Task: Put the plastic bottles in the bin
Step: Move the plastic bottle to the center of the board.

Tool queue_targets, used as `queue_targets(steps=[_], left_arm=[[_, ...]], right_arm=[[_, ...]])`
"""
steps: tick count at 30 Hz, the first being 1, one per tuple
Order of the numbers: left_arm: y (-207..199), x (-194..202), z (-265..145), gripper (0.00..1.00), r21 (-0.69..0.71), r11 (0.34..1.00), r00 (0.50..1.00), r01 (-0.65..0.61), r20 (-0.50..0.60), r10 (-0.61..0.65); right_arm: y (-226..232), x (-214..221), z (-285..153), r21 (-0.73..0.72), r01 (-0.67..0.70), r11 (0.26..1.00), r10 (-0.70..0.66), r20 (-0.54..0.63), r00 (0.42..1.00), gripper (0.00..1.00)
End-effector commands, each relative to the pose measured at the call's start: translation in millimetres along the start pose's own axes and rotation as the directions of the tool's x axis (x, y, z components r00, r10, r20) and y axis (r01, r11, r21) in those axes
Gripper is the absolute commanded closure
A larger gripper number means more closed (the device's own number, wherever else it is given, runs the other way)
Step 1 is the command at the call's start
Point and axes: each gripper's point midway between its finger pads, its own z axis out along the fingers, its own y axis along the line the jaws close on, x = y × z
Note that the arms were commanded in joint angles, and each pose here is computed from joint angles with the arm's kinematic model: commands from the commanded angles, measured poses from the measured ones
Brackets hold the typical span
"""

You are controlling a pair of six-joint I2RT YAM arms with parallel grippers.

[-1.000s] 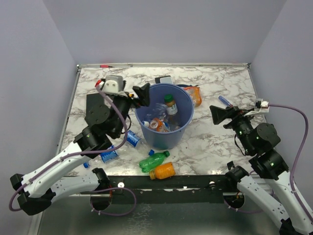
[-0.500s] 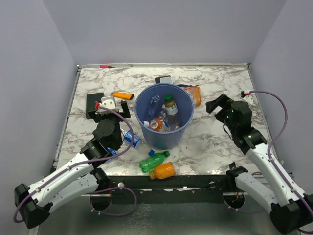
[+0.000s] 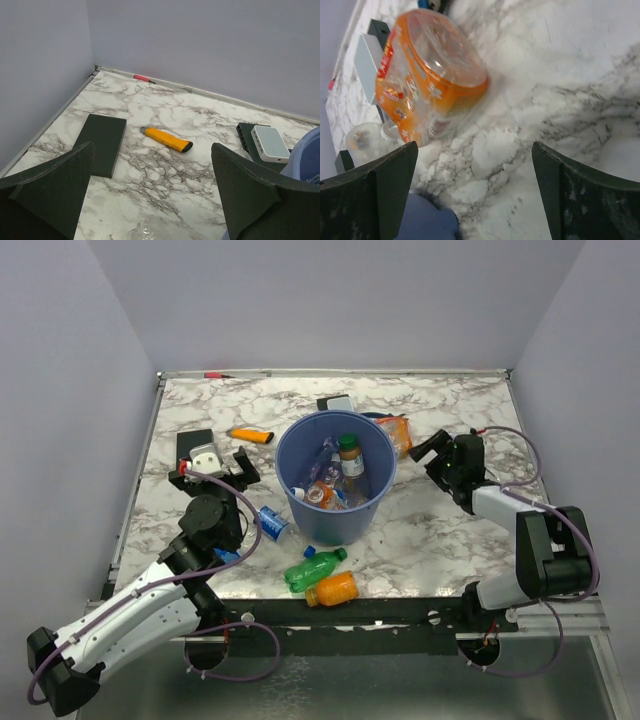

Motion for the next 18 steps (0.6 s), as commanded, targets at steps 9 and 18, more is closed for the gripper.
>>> queue_targets(steps=[9, 18], left_arm=[[-9, 4, 2, 0.01, 0.037, 0.999, 1.000, -0.006, -0.008, 0.006], [-16, 9, 3, 0.01, 0.063, 0.998, 1.000, -0.014, -0.021, 0.015]], right_arm=[[50, -43, 82, -0.114, 0.218, 0.969, -0.215, 0.037, 0.976, 0.00], [28, -23, 104, -0.062, 0.206, 0.977, -0.209, -0.043, 0.977, 0.20]])
